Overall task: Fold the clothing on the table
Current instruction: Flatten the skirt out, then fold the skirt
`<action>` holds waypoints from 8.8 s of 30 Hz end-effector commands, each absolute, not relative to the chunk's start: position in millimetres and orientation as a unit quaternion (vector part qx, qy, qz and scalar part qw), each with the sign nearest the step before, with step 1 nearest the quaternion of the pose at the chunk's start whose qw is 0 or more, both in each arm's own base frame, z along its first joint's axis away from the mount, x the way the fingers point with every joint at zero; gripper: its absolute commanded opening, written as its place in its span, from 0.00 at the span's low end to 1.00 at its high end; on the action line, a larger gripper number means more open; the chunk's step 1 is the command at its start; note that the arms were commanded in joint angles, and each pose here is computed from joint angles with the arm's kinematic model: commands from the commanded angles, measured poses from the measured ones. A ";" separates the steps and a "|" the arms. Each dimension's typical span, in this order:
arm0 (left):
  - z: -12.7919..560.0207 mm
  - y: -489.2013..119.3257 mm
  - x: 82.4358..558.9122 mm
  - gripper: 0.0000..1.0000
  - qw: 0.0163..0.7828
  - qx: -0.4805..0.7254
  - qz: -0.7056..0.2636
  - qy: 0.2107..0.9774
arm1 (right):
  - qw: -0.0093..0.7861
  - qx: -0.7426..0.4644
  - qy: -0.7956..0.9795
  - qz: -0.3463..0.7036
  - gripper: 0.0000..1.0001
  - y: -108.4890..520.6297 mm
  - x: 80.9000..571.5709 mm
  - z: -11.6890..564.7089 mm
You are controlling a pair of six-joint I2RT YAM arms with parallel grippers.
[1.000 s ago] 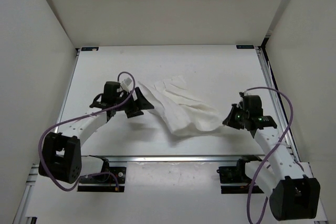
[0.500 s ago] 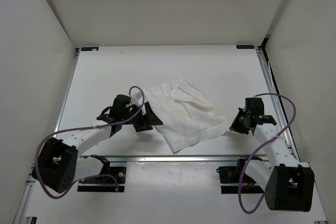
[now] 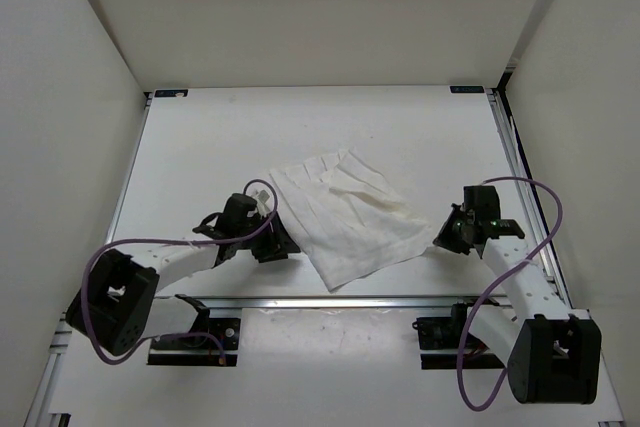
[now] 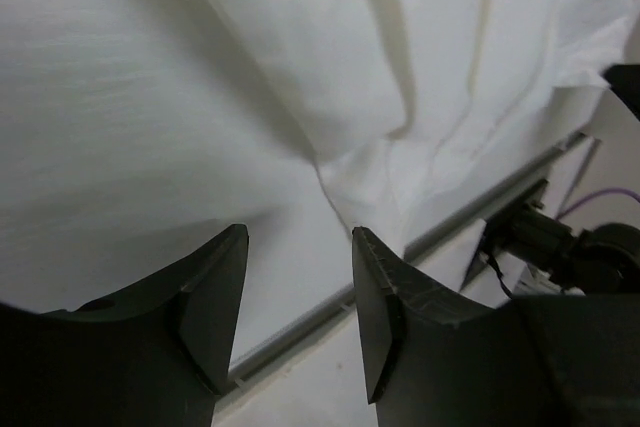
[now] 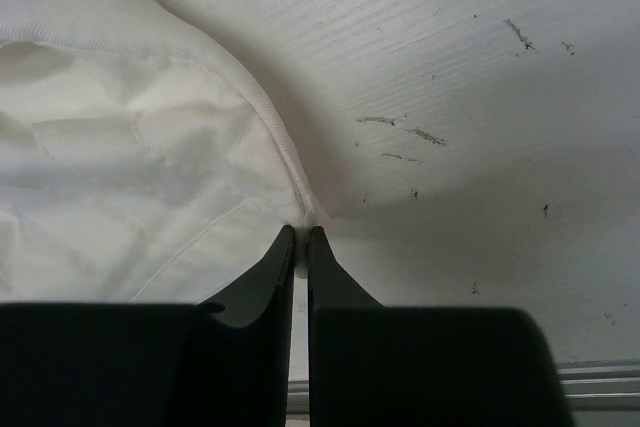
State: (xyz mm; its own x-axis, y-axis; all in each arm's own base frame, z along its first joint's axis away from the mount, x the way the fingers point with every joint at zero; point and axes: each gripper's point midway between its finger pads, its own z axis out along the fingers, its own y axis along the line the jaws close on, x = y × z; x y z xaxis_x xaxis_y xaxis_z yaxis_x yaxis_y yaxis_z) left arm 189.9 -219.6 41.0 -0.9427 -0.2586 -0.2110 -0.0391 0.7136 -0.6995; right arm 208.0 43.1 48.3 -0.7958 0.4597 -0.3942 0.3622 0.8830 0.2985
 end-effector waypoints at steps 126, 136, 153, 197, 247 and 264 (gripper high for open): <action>230.1 -193.9 355.5 0.00 0.329 0.106 -0.297 0.890 | 0.390 -0.061 0.913 0.101 0.00 83.7 347.3 220.0; 395.6 -197.4 274.9 0.00 0.444 0.229 -0.448 0.741 | 0.738 -0.038 0.665 0.104 0.00 77.9 248.2 386.8; 152.4 -194.7 363.1 0.00 0.239 -0.027 -0.386 0.891 | 0.485 0.046 0.866 0.115 0.00 40.7 330.4 188.0; 217.0 -188.7 229.1 0.00 0.275 -0.096 -0.487 0.824 | 0.223 -0.005 0.934 0.280 0.00 129.0 105.6 164.1; 120.0 -36.0 467.2 0.84 0.321 -0.407 -0.306 0.798 | 0.357 -0.061 0.876 0.318 0.47 175.2 470.9 175.9; 111.1 -161.5 431.2 0.00 0.265 -0.307 -0.450 0.796 | 0.266 -0.133 0.903 0.309 0.18 212.8 385.2 125.8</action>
